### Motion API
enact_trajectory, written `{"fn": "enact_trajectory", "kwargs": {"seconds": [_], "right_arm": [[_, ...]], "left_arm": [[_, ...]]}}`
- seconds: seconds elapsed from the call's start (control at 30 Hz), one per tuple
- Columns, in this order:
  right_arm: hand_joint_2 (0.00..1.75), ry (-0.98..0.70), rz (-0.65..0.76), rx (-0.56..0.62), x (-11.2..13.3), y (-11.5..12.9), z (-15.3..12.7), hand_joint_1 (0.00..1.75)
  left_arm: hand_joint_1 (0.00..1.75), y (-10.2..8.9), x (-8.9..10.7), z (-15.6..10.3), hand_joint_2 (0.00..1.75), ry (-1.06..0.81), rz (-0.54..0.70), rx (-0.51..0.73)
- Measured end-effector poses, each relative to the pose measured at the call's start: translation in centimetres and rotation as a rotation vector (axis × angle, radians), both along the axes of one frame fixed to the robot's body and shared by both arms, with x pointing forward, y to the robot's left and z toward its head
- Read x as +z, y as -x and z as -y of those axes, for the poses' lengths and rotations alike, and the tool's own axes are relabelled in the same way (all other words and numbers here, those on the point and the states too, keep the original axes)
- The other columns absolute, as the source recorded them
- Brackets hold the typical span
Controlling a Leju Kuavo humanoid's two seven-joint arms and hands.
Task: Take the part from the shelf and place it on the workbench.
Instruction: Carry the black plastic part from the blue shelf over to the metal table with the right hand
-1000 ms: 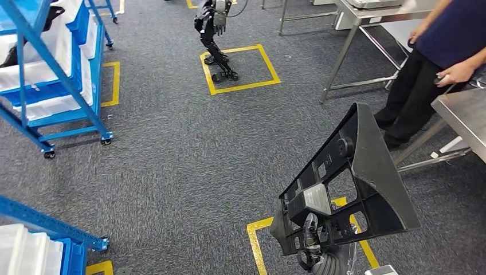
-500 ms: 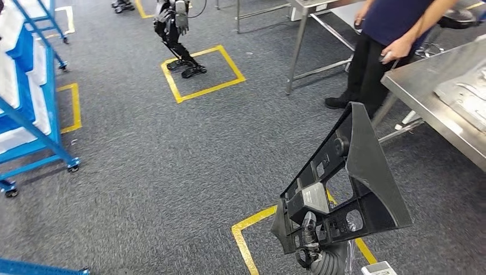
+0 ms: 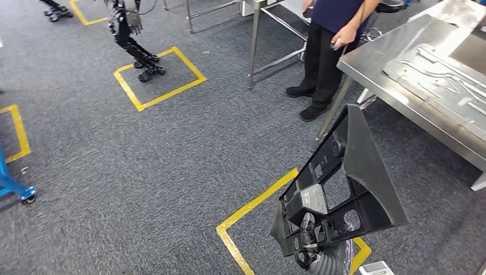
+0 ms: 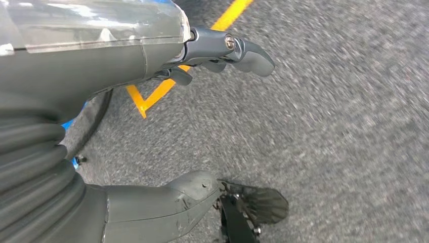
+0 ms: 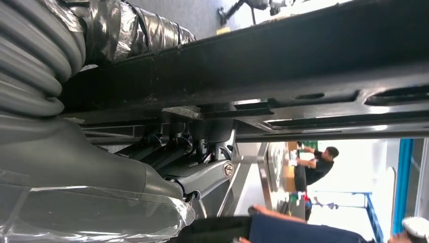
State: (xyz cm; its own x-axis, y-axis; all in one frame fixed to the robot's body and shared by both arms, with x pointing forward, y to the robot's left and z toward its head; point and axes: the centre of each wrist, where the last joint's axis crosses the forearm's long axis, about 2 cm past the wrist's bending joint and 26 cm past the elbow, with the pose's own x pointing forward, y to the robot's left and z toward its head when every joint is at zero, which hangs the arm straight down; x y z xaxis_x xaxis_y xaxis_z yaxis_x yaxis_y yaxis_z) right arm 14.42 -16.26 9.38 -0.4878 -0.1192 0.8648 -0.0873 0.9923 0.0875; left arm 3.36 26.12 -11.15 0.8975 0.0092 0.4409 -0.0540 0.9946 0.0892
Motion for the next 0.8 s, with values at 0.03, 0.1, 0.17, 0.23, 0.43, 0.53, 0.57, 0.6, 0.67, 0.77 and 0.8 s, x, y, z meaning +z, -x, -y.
{"fn": "enact_trajectory", "kwargs": {"seconds": [0.03, 0.1, 0.17, 0.23, 0.43, 0.53, 0.57, 0.6, 0.67, 0.77, 0.8], "right_arm": [[1.75, 0.003, 0.0, -0.003, 0.0, 0.0, 0.0, 1.75], [1.75, 0.045, -0.003, -0.037, 0.0, -0.1, 0.1, 1.75], [1.75, 0.186, 0.007, -0.138, 0.0, -0.1, 0.1, 1.75], [1.75, 0.41, 0.084, -0.25, 0.1, 0.0, 0.0, 1.75], [1.75, 0.915, 0.27, -0.424, 0.8, -1.2, 0.4, 1.75], [1.75, 1.002, 0.221, -0.482, 0.5, -1.2, 1.1, 1.75], [1.75, 1.013, 0.2, -0.497, 0.4, -1.2, 1.2, 1.75], [1.75, 1.021, 0.181, -0.51, 0.4, -1.2, 1.4, 1.75], [1.75, 1.029, 0.151, -0.529, 0.2, -1.2, 1.6, 1.75], [1.75, 1.037, 0.108, -0.55, 0.1, -1.0, 1.8, 1.75], [1.75, 1.038, 0.098, -0.555, 0.1, -1.0, 1.8, 1.75]], "left_arm": [[0.0, 0.0, 0.0, 0.0, 1.75, 0.001, 0.001, 0.0], [0.0, -0.1, 0.0, 0.1, 1.75, 0.003, 0.002, 0.0], [0.0, -0.3, 0.0, 0.2, 1.75, 0.004, 0.005, 0.003], [0.0, -0.4, 0.0, 0.2, 1.75, 0.005, 0.006, 0.006], [0.0, -0.1, 0.0, 0.1, 1.75, 0.003, -0.008, -0.009], [0.0, 0.0, 0.0, 0.0, 1.75, 0.0, -0.011, -0.013], [0.0, 0.0, 0.0, -0.1, 1.75, 0.0, -0.012, -0.013], [0.0, 0.0, 0.0, -0.1, 1.75, 0.0, -0.014, -0.012], [0.0, 0.0, 0.0, -0.1, 1.75, 0.002, -0.018, -0.012], [0.0, -0.1, 0.0, 0.0, 1.75, 0.003, -0.019, -0.016], [0.0, -0.2, 0.0, 0.0, 1.75, 0.003, -0.017, -0.017]]}}
